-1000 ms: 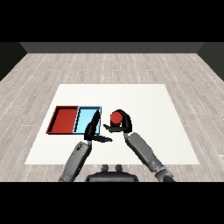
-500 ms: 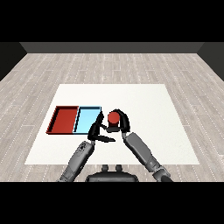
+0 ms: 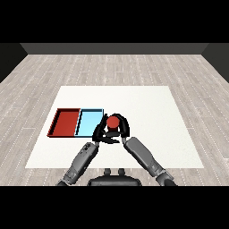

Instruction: Pick the red can and put it in the red box

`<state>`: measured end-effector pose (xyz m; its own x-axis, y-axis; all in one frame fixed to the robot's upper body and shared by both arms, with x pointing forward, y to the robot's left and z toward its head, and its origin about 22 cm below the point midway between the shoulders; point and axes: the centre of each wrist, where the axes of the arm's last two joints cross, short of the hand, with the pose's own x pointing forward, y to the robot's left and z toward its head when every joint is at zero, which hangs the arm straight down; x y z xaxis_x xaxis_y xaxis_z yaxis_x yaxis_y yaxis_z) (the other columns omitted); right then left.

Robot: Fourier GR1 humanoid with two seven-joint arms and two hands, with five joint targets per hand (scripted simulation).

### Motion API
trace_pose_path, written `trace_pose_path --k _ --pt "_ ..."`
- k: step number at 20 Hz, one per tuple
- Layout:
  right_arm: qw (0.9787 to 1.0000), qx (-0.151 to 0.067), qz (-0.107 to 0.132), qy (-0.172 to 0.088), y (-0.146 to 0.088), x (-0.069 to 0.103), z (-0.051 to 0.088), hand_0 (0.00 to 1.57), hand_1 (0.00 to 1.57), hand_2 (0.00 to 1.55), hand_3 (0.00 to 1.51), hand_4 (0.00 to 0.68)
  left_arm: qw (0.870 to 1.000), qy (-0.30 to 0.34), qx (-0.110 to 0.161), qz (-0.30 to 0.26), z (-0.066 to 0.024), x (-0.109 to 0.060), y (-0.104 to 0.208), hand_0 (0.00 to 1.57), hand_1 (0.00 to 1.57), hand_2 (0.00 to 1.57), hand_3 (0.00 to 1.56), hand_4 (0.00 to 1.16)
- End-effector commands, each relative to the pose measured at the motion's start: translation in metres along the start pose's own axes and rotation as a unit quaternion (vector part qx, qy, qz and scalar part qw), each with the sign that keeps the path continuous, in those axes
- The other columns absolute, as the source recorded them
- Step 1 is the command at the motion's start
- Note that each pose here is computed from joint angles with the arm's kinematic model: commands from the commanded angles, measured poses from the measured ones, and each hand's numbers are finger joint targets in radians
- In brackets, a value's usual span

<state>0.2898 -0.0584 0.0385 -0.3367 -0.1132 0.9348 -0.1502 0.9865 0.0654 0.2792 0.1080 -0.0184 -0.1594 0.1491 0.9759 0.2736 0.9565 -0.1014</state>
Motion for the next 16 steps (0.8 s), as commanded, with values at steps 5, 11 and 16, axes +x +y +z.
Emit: trace_pose_path --k 5,11,16 --pt "0.9998 0.01 -0.018 -0.005 0.015 0.014 0.006 1.49 1.49 1.44 1.38 0.615 1.0 -0.006 -0.019 0.008 -0.0173 0.005 -0.018 0.0 0.0 0.0 0.0 0.0" --pt "0.9996 0.021 -0.019 0.006 0.025 0.026 0.009 1.48 1.48 1.46 1.37 0.62 1.0 -0.009 -0.023 0.01 -0.0008 0.003 -0.021 0.0 0.0 0.0 0.0 0.0" --pt "0.9995 0.032 -0.006 0.001 0.018 -0.001 0.001 1.49 1.49 1.46 1.37 0.642 1.0 -0.013 -0.015 -0.022 -0.0156 -0.003 -0.011 0.0 0.0 0.0 0.0 0.29"
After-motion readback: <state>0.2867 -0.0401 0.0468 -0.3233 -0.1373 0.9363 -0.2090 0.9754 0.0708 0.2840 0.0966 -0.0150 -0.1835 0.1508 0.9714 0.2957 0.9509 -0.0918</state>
